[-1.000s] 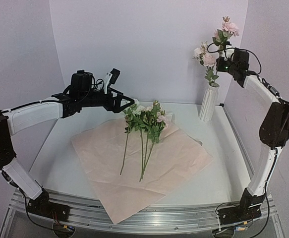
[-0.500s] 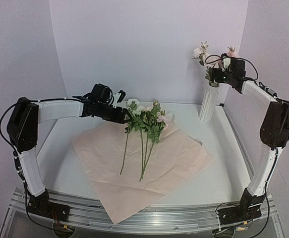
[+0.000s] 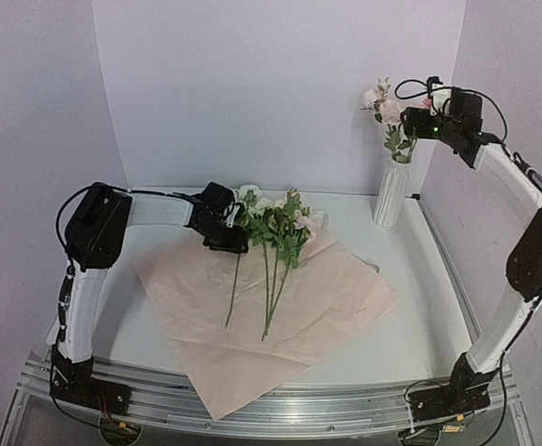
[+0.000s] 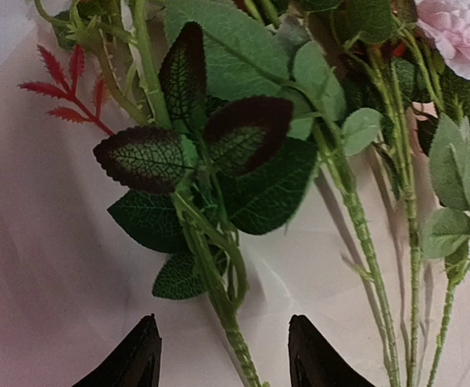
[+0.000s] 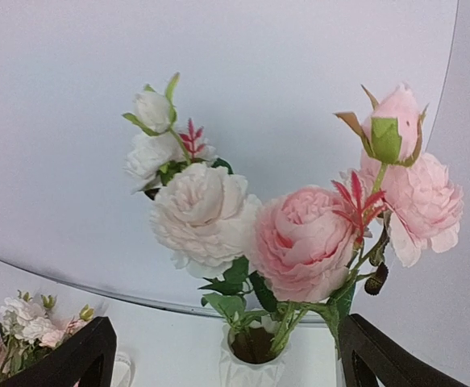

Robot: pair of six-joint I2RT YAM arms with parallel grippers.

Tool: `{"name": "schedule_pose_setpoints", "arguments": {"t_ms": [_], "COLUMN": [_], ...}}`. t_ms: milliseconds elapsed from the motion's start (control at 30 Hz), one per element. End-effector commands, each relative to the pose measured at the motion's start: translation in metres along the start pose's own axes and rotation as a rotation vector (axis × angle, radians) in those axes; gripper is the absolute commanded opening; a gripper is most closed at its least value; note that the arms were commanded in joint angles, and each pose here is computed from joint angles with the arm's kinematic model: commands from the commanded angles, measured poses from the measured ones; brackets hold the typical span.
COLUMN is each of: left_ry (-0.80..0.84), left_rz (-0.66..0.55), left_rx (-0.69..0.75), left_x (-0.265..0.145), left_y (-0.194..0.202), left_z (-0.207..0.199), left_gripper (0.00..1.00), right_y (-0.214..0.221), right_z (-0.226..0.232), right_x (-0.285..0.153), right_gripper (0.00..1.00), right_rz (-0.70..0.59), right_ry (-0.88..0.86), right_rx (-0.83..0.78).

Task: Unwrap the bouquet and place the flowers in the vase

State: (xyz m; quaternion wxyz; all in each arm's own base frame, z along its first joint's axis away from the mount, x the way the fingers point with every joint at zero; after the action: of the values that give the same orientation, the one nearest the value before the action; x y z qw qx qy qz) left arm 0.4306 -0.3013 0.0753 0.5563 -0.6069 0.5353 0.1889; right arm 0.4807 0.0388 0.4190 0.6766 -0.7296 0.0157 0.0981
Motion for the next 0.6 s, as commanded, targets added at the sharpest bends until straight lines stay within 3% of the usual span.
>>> {"name": "schedule_pose_setpoints", "arguments": {"t_ms": [0, 100, 233, 567], "left_ry": [-0.017, -0.04, -0.09, 0.089], "left_rz": [-0.036, 0.013, 0.065, -0.154], "left_rx": [0.021, -0.013, -0.096, -0.208], "left_x": [0.007, 0.021, 0.021, -0.097], "left_y": [-0.011, 0.001, 0.009, -0.062], "left_z": [-0.012, -0.009, 0.001, -0.045], "left_gripper": [0.46, 0.34, 0.02, 0.0], "right_y": [-0.007, -0.005, -0.006, -0.026], "right_z": [0.01, 0.012, 0.014, 0.037], "right_x": [-0.023, -0.032, -0.043, -0.07], "right_gripper": [0.96, 0.96, 0.96, 0.96], "right_rz": [-0.018, -0.016, -0.023, -0.081], "right_ry": [-0.057, -0.061, -0.067, -0.182], "right_rx": [-0.012, -0.014, -0.014, 0.029]}}
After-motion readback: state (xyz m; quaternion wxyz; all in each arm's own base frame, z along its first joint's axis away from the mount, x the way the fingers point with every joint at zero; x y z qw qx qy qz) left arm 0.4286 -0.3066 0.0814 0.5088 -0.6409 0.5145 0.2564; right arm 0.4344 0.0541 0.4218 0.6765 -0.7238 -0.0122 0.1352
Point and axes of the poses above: each gripper's point midway between its finger pads, its own x axis out along the fingers, its own z axis along the line the jaws close on, y = z × x, the point moved 6 cm from there along -x, back along the fingers, and after that the axes turned 3 degrees about -x, right-handed, at the moved point
